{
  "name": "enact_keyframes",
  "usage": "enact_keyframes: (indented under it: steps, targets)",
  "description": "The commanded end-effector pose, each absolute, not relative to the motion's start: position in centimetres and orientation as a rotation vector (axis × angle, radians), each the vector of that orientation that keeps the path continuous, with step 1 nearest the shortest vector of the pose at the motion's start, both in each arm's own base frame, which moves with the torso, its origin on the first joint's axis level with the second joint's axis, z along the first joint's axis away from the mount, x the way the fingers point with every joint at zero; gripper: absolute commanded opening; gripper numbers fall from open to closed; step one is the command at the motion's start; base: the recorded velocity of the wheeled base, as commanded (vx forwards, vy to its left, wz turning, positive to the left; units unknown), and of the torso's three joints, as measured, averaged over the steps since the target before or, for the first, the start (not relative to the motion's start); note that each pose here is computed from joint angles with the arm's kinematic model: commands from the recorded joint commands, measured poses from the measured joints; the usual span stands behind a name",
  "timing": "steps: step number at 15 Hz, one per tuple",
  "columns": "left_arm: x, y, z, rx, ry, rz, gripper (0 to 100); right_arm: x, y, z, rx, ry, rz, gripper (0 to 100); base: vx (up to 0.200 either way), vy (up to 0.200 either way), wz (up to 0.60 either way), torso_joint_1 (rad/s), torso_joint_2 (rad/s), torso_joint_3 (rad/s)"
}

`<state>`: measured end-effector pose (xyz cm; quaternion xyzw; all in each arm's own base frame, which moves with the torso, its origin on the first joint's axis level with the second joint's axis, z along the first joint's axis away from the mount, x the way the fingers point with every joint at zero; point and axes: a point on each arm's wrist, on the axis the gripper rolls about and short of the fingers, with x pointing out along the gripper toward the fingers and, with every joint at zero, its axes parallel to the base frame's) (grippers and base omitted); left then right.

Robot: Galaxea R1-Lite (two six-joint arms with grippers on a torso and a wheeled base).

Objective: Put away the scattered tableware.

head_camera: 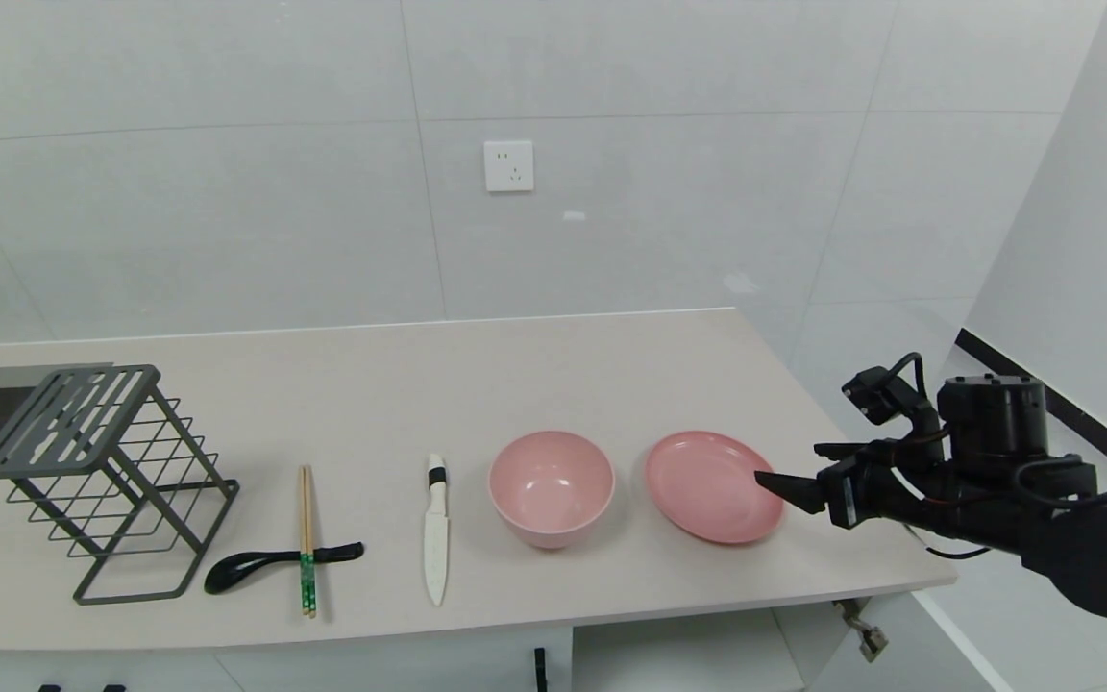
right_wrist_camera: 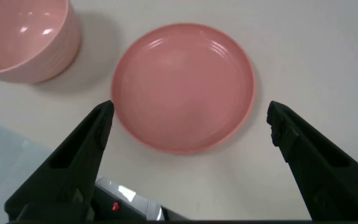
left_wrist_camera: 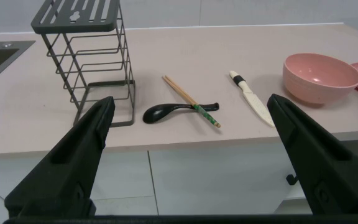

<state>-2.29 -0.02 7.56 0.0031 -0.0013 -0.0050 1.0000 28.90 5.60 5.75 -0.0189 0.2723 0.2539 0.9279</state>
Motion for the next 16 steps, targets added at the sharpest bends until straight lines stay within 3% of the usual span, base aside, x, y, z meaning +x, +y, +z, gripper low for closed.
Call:
enact_keyframes:
  steps: [1, 16]
  targets:
    - [-2.3, 0.0, 7.6, 0.006, -0.002, -0.011, 100, 30.1, 5.6, 4.7, -0.034, 0.578, 0.514, 100, 0.0, 0.0, 0.0, 0.0, 0.0, 0.0]
    - [-2.3, 0.0, 7.6, 0.006, -0.002, -0.009, 100, 34.9, 5.2, -1.5, 0.001, 0.616, 0.451, 100, 0.0, 0.0, 0.0, 0.0, 0.0, 0.0]
